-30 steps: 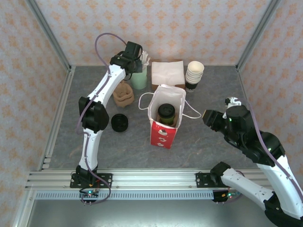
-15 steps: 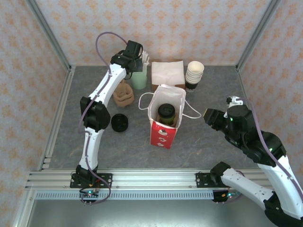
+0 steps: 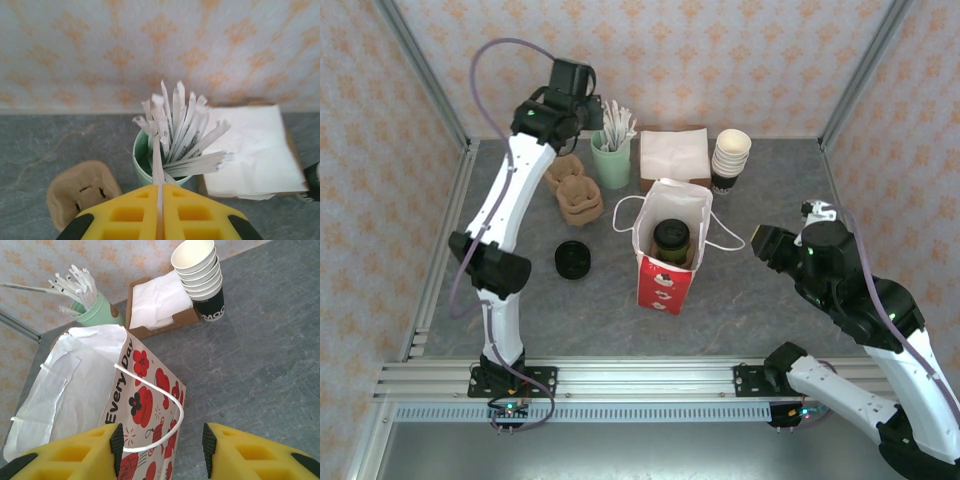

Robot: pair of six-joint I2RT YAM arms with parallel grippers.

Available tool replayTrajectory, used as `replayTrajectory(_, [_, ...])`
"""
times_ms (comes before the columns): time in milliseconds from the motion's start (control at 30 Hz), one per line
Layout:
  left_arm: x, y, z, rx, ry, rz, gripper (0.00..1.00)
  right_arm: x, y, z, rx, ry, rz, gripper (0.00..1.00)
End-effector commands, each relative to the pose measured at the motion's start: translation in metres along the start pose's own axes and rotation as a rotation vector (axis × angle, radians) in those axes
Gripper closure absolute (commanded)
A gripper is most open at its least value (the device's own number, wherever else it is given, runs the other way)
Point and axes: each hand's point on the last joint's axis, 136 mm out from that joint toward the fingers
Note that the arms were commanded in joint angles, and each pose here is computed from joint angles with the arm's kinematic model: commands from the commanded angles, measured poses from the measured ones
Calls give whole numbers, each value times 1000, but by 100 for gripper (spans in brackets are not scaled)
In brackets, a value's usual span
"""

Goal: Pack the takeout coffee

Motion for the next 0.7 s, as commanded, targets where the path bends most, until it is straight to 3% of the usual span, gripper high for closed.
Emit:
replayTrajectory(0, [9, -47, -16, -44, 12, 5, 91, -7, 5, -7, -48, 7, 42, 51])
replayTrajectory(400, [-10, -159, -26, -148, 46, 166, 90, -13, 24, -11, -93, 25, 105, 48])
replayTrajectory(667, [-58, -235, 24, -98, 160, 387, 90, -9, 42, -16, -98, 34, 142, 48])
Point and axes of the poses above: each hand's point on the last joint's axis, 136 mm out from that joint toward the fingers, its own y axis out along the fingers, its own x axis along the line the jaws close on, z = x × y, and after that the axes turned 4 degrees about -y, right-handed
